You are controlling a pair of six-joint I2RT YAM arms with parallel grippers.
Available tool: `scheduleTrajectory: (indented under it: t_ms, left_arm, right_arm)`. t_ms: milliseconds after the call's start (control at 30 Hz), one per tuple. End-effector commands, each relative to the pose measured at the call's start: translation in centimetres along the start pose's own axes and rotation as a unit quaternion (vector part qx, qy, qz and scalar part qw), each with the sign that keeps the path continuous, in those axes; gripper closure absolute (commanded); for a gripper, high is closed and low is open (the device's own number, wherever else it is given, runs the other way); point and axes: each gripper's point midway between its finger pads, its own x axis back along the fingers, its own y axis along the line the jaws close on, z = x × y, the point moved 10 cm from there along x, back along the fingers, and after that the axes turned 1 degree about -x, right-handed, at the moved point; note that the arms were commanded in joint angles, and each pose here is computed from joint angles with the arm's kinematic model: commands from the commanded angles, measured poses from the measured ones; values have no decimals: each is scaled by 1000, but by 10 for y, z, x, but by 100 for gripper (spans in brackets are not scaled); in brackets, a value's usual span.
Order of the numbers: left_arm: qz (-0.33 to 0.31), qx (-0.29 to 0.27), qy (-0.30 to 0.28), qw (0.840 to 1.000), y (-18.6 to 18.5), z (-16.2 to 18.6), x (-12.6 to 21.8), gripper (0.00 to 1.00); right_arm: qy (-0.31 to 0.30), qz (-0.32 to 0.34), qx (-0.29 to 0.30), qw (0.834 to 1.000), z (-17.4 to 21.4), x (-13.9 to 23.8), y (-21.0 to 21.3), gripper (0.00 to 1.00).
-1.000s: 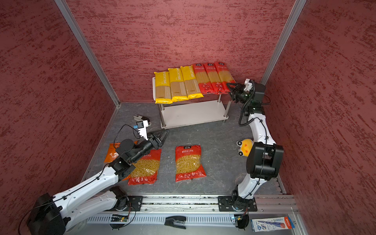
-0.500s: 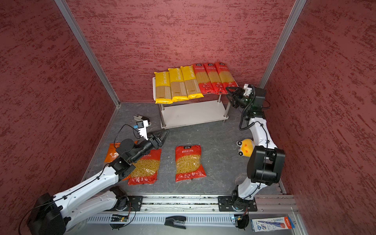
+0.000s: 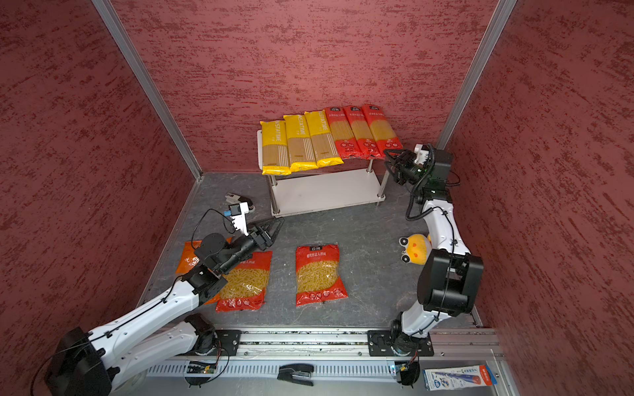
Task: Place and organize the pasta boxes and bags onto the shelf
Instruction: 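Lay the red bag beside the other red bags and push it flat, then open the right gripper and withdraw it from the shelf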
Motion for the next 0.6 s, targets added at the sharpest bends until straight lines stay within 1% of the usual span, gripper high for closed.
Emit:
scheduleTrajectory:
  t_ms: [0, 200, 300, 433, 567]
  left_arm:
    - [14, -13, -12, 1000, -8, -9, 1, 32]
    - [6, -9, -20, 1000, -5, -14, 2, 31]
    - [0, 9, -35, 999, -1, -23, 3, 28]
    - [-12, 36, -49, 998, 0, -40, 7, 24]
    - [-28, 43, -62, 997, -3, -52, 11, 22]
  right_arm:
    - [-17, -5, 23, 1000, 3, 10, 20, 43]
    - [-34, -4, 28, 999, 31, 20, 28, 41]
    - [-42, -3, 39, 998, 49, 24, 37, 40]
    - [-24, -5, 49, 998, 76, 13, 45, 40]
    - [-6, -19, 58, 998, 106, -1, 50, 40]
